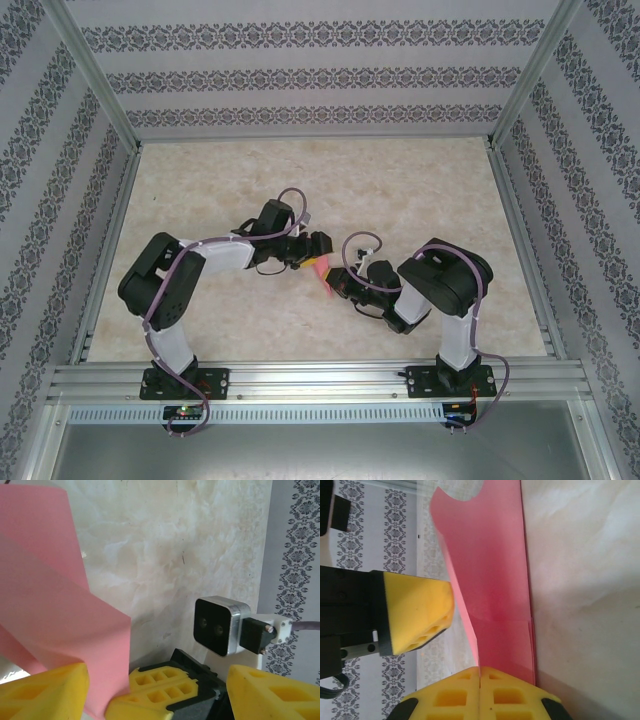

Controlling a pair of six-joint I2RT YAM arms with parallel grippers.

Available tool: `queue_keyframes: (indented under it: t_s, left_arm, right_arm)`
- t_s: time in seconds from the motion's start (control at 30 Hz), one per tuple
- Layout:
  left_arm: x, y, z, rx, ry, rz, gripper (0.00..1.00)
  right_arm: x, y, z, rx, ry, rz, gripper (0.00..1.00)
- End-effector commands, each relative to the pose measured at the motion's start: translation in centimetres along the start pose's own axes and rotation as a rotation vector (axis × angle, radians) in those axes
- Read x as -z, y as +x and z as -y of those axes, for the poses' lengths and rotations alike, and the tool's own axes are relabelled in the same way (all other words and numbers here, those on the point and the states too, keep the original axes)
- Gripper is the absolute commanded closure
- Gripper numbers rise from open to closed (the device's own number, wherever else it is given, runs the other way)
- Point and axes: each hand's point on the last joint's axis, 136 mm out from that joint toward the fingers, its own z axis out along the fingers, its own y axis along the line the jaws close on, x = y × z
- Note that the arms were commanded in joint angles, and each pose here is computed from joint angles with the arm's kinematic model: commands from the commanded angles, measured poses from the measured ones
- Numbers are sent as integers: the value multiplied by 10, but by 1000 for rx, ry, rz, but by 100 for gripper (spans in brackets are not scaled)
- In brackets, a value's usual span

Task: Fold a paper plane with a square sheet of paper (pick it up from the middle)
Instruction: Fold the wing for the fifth time at the center of the table.

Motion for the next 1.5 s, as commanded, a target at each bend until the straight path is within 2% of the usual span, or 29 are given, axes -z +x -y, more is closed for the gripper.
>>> queue_keyframes:
  t_s: [0.0, 0.5, 0.6, 0.8, 0.9, 1.1, 1.27, 1.47]
  left_arm:
    - [-6, -8, 15, -39, 56, 10, 26]
    - [-19, -11, 1, -35, 19, -1, 27]
    - [-20, -11, -1, -32, 17, -2, 27]
    - [-25, -9, -8, -25, 6, -15, 27]
    - [-24, -11, -6, -32, 5, -9, 27]
    - [-24, -14, -2, -37, 8, -11, 27]
    - [-24, -13, -3, -32, 8, -11, 27]
    - [-25, -12, -3, -32, 11, -17, 27]
  right_arm:
    - [5, 10, 44, -34, 143, -17, 99]
    - [12, 9, 49, -49, 194, -10, 85]
    - [14, 10, 53, -34, 255, -27, 85]
    - [17, 7, 56, 42, 404, -67, 91]
    - [15, 8, 53, 55, 415, -82, 91]
    - [16, 2, 35, 96, 378, -68, 76]
    - [14, 4, 19, 155, 354, -103, 70]
    - [11, 4, 16, 215, 402, -129, 62]
